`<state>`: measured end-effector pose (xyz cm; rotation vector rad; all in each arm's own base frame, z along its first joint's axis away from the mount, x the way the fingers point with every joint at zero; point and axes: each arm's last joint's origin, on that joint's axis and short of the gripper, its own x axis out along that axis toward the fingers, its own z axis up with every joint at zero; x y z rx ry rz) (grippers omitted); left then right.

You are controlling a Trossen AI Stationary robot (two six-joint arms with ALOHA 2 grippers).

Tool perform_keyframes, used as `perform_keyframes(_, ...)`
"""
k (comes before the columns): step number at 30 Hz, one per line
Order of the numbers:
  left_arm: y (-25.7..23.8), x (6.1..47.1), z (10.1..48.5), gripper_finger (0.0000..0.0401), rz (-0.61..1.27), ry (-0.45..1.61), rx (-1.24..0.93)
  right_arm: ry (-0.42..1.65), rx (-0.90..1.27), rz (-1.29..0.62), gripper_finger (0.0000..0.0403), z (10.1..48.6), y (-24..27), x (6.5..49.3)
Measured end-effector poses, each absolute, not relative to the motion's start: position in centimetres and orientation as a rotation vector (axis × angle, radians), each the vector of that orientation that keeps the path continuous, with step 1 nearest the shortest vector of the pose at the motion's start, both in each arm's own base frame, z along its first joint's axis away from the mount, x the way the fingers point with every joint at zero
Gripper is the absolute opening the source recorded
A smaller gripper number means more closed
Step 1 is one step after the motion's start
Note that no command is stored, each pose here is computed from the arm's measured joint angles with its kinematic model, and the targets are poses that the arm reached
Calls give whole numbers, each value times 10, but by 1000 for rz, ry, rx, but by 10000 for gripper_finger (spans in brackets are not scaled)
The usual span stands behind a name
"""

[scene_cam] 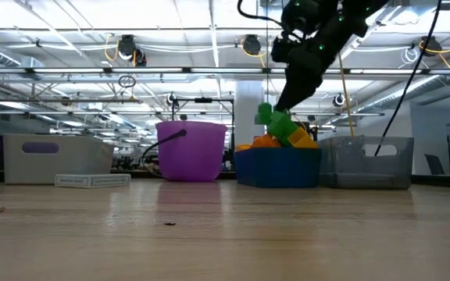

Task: Pick & Place Toys
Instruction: Put the green game piece into the blue bin, then put the light blue game piece into the blue bin

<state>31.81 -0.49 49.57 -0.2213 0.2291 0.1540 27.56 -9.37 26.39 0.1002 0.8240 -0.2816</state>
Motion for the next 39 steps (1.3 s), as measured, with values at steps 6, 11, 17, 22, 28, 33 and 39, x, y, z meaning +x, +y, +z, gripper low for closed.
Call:
perform_keyframes(6,0,317,492,241,129,271,-226,877,83,-275,105,248,-97,285)
perform_keyframes(11,1,317,492,241,125,277,-227,883,75,-289,129,248,-98,285)
perform_keyframes(17,1,317,492,241,122,278,-220,910,46,-352,192,249,-100,280)
perform_keyframes(22,1,317,491,241,123,285,-219,898,42,-353,205,252,-99,279)
perform_keyframes(28,1,317,490,241,124,290,-220,820,40,-362,207,271,-96,269)
perform_keyframes(33,0,317,490,241,91,295,-226,692,128,-282,207,299,-82,252)
perform_keyframes(39,-5,317,490,241,38,301,-231,602,198,41,207,324,-27,239)
